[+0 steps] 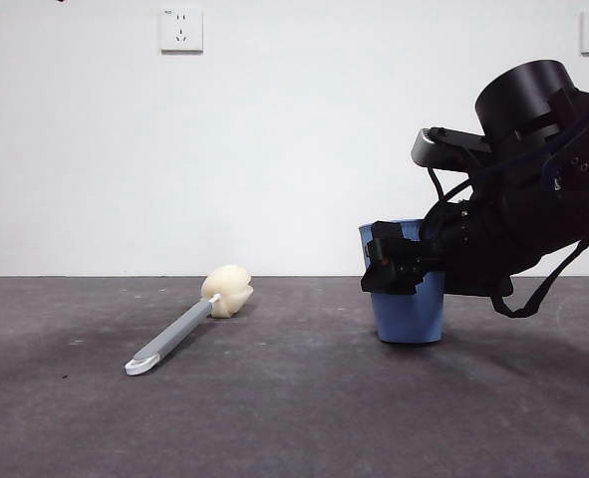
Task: Pick up the cup brush,pick up the cup,insert the brush into the cup,clean the cup,put the cup brush back,put the cup back to the fixed position on the table
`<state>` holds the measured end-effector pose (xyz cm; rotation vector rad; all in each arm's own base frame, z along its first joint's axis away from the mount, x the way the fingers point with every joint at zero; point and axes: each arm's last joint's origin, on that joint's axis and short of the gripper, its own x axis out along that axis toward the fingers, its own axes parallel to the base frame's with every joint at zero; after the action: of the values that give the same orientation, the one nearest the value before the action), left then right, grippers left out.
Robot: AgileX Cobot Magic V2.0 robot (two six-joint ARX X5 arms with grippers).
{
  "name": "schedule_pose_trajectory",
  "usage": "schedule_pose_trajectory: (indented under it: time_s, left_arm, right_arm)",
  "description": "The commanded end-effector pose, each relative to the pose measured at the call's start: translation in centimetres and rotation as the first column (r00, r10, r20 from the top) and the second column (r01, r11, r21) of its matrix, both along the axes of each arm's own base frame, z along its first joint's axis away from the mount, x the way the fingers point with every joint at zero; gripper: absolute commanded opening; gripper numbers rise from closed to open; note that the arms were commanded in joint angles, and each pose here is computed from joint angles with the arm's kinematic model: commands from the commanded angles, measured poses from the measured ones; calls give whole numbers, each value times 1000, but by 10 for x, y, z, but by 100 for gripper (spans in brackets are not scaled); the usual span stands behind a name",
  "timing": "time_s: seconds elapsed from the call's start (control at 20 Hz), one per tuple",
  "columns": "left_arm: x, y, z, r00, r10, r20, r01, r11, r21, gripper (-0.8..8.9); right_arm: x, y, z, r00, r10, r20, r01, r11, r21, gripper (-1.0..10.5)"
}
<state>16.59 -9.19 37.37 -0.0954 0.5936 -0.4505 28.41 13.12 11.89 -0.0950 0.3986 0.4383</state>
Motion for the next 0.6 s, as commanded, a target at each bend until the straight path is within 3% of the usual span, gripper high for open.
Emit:
schedule_pose_trajectory:
  time_s: [0.05,0.35,0.6]
  left_arm:
    - [0,0,-2,1000,-8,-1,8,1000,13,346]
    - [-2,1,-5,999,-7,-32,8,1000,30,346]
    - [-2,1,-5,999,-7,-32,8,1000,30,346]
  right_arm:
    - [-8,-6,-22,992,-16,-124,7,998,-68,513]
    - [-8,-6,-18,992,-25,-123,19,999,-46,545]
    - [-16,-9,-6,982,-28,-189,14,997,-75,545]
